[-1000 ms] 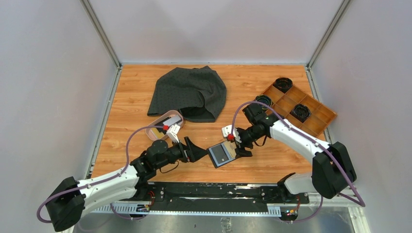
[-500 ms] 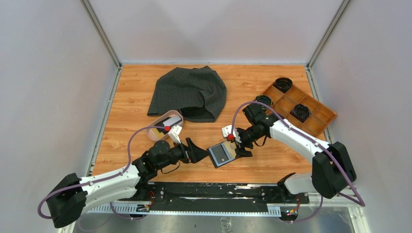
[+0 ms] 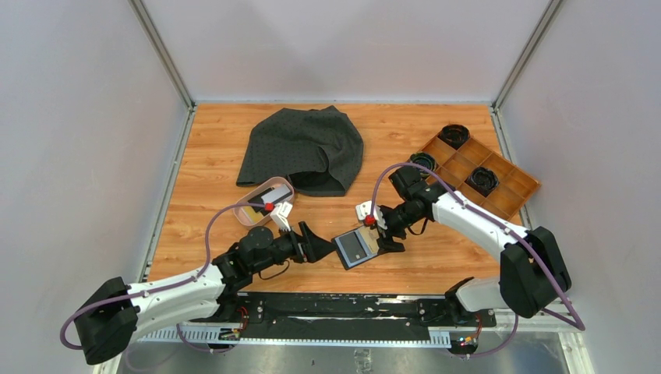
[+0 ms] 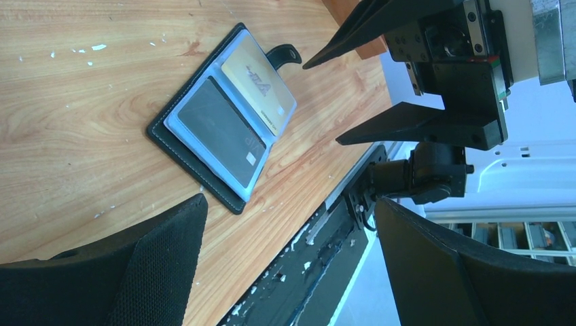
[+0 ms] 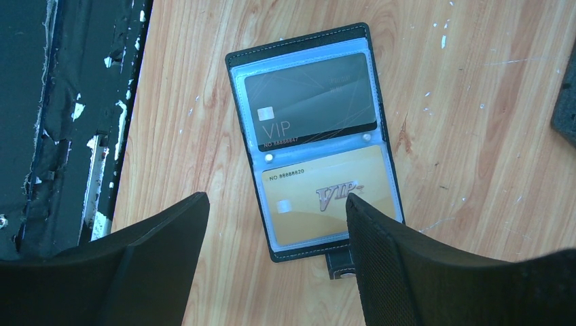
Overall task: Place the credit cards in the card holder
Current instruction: Turn over the card holder at the center of the board.
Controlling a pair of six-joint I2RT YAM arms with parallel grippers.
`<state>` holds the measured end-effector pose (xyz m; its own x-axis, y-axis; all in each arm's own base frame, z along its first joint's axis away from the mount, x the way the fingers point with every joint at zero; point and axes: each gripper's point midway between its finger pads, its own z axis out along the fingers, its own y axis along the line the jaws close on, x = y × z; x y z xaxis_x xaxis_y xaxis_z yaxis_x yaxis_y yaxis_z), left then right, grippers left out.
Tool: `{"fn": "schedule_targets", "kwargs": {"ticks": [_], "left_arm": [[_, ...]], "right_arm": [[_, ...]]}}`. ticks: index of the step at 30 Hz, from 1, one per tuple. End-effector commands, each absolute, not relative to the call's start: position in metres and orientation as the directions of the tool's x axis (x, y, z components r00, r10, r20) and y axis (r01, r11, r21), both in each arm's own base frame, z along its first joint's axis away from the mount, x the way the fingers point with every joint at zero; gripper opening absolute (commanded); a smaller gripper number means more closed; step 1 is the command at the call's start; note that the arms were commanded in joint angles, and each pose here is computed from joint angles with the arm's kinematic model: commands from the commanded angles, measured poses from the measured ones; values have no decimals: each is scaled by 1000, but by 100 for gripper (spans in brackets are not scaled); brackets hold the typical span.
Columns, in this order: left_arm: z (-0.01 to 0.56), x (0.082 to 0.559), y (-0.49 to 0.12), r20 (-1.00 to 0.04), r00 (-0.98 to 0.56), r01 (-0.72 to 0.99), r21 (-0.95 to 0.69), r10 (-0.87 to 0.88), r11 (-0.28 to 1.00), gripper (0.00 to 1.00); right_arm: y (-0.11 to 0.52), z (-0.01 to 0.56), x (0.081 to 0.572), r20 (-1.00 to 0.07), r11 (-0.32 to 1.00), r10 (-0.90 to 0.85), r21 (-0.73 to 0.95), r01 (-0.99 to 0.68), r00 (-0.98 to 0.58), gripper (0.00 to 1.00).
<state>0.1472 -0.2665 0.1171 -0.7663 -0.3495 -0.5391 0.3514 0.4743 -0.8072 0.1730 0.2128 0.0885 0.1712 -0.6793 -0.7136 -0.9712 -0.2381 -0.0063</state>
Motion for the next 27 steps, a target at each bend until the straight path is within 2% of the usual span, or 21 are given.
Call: {"fn": "schedule_targets", "kwargs": {"ticks": [1, 27], "left_arm": [[127, 149, -270, -549, -750, 369, -810, -368, 456, 96], [127, 147, -276, -547, -755, 372, -812, -362, 451, 96]], "right_arm": [[206, 82, 170, -704, -227, -695, 24, -974, 145, 77], [206, 81, 169, -703, -228, -697, 28, -973, 142, 77]]}}
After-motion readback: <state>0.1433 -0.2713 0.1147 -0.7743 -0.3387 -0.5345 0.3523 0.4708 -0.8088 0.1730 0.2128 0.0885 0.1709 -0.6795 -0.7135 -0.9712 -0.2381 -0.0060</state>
